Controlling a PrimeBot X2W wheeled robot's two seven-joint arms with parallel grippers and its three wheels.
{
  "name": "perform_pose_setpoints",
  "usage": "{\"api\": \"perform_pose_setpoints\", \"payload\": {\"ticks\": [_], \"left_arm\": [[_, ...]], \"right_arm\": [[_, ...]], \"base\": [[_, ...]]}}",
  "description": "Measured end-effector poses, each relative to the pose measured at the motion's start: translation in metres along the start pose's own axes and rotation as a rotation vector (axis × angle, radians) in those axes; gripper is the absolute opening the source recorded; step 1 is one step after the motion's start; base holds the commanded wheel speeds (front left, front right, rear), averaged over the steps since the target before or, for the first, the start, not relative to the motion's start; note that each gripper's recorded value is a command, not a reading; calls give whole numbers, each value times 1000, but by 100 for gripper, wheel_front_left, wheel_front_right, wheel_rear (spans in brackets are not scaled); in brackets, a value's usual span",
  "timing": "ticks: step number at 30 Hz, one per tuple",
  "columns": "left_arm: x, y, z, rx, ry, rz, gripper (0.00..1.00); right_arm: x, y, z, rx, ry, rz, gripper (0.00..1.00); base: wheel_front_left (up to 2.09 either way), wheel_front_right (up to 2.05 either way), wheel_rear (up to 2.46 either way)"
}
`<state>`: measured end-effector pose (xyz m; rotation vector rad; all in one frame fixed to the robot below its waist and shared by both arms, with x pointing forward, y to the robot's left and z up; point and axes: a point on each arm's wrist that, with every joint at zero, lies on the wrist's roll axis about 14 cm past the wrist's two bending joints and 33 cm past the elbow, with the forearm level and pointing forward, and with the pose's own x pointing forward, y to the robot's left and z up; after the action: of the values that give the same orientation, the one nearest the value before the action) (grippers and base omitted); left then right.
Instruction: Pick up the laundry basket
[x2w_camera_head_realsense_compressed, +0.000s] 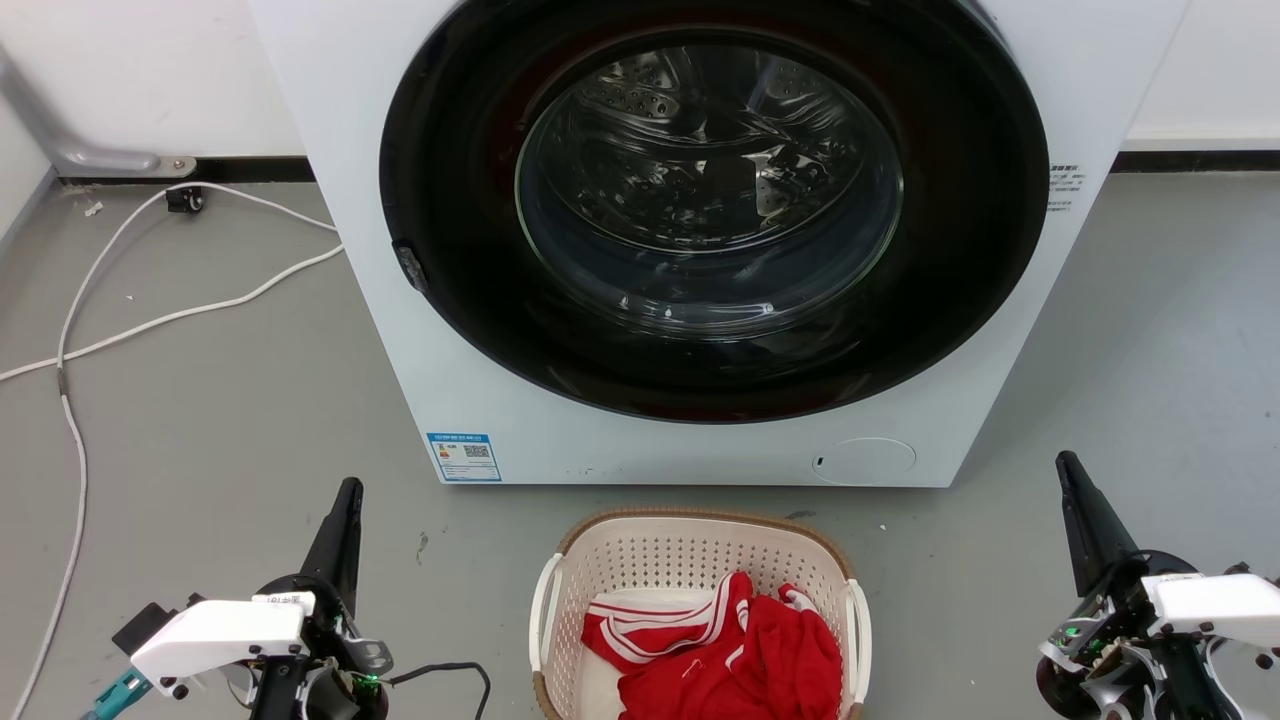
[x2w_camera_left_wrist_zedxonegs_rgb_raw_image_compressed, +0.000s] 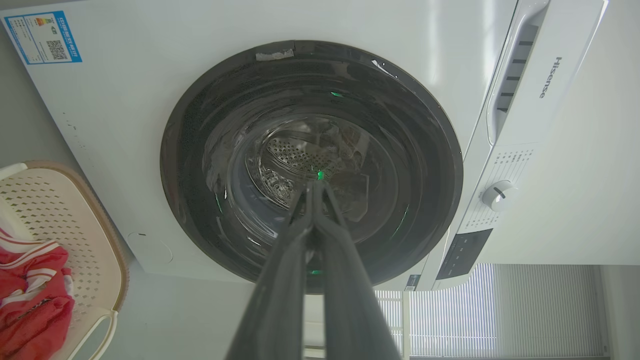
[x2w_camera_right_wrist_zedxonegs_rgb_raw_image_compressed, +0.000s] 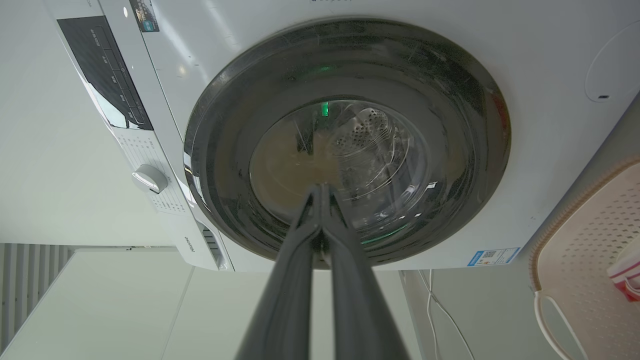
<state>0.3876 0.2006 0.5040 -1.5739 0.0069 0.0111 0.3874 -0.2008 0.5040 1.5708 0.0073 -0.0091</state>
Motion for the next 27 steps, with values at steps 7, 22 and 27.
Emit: {"api": "perform_pose_setpoints", "payload": {"ticks": [7, 22, 27], "left_arm": [[0, 0, 0, 0, 2, 0, 0], [-6, 15, -8, -2, 7, 46, 100], [-5, 14, -15, 43, 19, 43, 100]], "right_arm": [[0, 0, 0, 0, 0, 0, 0], [-7, -14, 0, -9, -12, -40, 100], [-7, -12, -1, -48, -22, -37, 100]], "base": [[0, 0, 0], [0, 0, 0], [0, 0, 0]]}}
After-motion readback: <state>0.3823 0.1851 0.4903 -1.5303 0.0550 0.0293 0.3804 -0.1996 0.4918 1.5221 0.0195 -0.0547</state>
